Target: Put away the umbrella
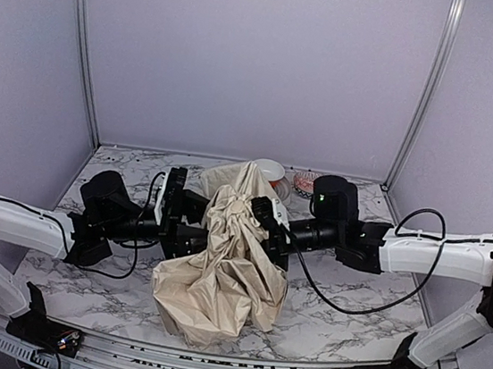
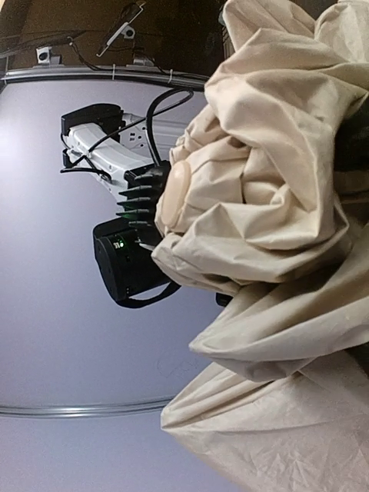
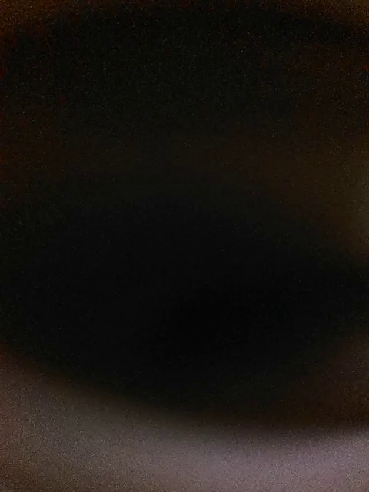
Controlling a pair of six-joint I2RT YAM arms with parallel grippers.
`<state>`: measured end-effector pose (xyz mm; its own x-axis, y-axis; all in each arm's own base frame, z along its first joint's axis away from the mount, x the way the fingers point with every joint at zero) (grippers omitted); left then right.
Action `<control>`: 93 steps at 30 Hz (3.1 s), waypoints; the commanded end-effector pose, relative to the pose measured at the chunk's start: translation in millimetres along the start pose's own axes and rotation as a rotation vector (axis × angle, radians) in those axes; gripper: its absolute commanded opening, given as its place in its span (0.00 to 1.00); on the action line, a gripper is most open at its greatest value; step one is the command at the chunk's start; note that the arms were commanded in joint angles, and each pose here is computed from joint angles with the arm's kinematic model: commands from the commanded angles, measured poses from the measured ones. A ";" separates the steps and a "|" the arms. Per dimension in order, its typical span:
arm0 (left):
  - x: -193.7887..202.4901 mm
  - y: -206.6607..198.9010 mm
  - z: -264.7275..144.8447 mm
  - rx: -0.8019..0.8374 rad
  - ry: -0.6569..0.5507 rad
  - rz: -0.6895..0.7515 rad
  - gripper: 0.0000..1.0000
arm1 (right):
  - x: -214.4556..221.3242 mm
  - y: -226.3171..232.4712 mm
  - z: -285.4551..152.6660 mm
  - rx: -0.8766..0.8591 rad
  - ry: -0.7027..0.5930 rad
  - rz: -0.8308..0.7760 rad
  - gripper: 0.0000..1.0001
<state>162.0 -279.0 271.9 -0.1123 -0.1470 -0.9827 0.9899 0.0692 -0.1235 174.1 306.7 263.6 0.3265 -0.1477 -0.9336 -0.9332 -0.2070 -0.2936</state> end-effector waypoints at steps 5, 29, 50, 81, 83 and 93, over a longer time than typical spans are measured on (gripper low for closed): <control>-33.7 18.6 -31.0 -0.361 -0.038 0.107 0.86 | -23.7 1.9 -30.0 0.051 -0.080 -0.073 0.01; -2.6 14.1 -34.4 -0.312 0.112 0.128 0.99 | -33.8 -38.3 -92.9 0.374 -0.077 0.012 0.00; -22.9 -2.2 54.6 0.143 -0.107 0.029 0.90 | -24.0 -16.2 -10.0 0.056 -0.039 -0.017 0.10; -10.5 -44.2 -27.0 0.306 -0.040 0.178 0.00 | -33.7 15.3 -122.7 0.010 0.068 -0.153 1.00; -11.7 -48.8 -30.3 0.338 -0.028 0.189 0.00 | -36.2 12.0 -125.2 0.044 0.076 -0.157 1.00; -11.1 -53.3 -24.7 0.400 0.009 0.190 0.00 | -53.4 -10.9 -74.6 -0.129 -0.143 -0.036 1.00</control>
<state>112.0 -251.1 276.7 0.0477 -0.1370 -0.9894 0.9690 -0.2342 0.0791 183.1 211.9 316.2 0.3506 -0.0888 -0.9323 -0.9194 -0.2219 -0.3247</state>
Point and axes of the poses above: each gripper's point midway between its finger pads, its own z axis out along the fingers, its own y axis along the line the jaws close on, x = y × z, the point moved 10 cm from there along -z, back along the fingers, and after that the axes turned 8 degrees about -z, right-handed, at the moved point
